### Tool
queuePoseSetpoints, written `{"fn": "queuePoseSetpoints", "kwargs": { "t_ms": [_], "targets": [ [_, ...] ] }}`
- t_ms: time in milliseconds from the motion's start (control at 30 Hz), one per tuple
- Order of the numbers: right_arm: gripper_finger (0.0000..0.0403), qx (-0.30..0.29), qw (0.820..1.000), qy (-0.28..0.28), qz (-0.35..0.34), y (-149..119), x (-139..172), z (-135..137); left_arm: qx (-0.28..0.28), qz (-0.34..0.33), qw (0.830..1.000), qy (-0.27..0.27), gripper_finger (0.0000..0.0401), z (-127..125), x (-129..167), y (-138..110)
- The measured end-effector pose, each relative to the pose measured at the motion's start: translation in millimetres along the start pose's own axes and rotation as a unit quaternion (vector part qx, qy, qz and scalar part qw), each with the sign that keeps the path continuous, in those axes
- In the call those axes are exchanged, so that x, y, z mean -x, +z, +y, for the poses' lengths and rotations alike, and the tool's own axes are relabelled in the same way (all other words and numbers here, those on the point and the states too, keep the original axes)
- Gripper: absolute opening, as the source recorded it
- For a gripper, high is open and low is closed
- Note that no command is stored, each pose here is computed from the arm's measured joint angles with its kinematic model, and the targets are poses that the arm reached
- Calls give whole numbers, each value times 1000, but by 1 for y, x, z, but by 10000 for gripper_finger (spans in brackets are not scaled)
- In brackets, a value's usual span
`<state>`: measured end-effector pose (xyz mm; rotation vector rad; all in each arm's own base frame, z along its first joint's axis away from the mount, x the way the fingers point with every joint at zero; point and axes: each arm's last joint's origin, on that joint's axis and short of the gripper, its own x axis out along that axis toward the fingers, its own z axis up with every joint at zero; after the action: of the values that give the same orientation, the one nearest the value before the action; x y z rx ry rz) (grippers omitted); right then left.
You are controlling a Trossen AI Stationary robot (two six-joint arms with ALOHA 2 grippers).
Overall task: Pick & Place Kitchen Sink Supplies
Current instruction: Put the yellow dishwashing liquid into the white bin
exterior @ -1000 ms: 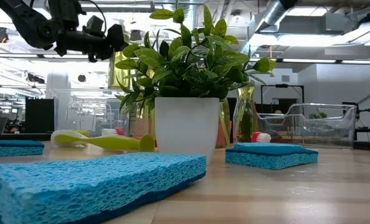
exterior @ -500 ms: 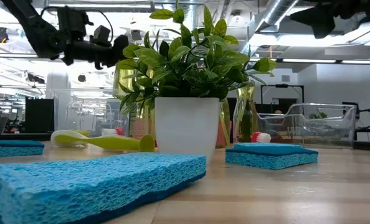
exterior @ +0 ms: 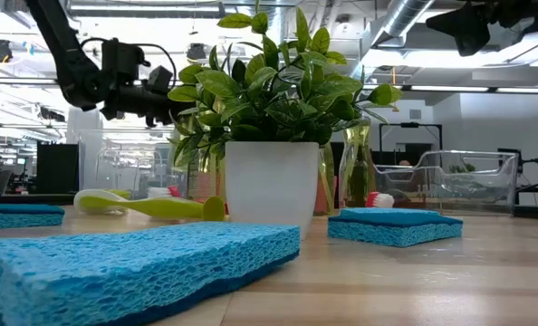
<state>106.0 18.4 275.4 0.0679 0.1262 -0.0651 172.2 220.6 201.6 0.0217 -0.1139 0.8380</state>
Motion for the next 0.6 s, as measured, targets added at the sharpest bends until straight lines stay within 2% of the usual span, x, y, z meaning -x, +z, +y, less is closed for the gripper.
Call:
{"fn": "queuePoseSetpoints", "kwargs": {
  "t_ms": [167,600],
  "targets": [
    [245,0,1000,0,1,0,0,0,1,14,1000,0,218,0,-2,-8],
    [245,3,1000,0,9,-2,0,0,6,19,1000,-12,218,-7,-2,-9]
  ]
}}
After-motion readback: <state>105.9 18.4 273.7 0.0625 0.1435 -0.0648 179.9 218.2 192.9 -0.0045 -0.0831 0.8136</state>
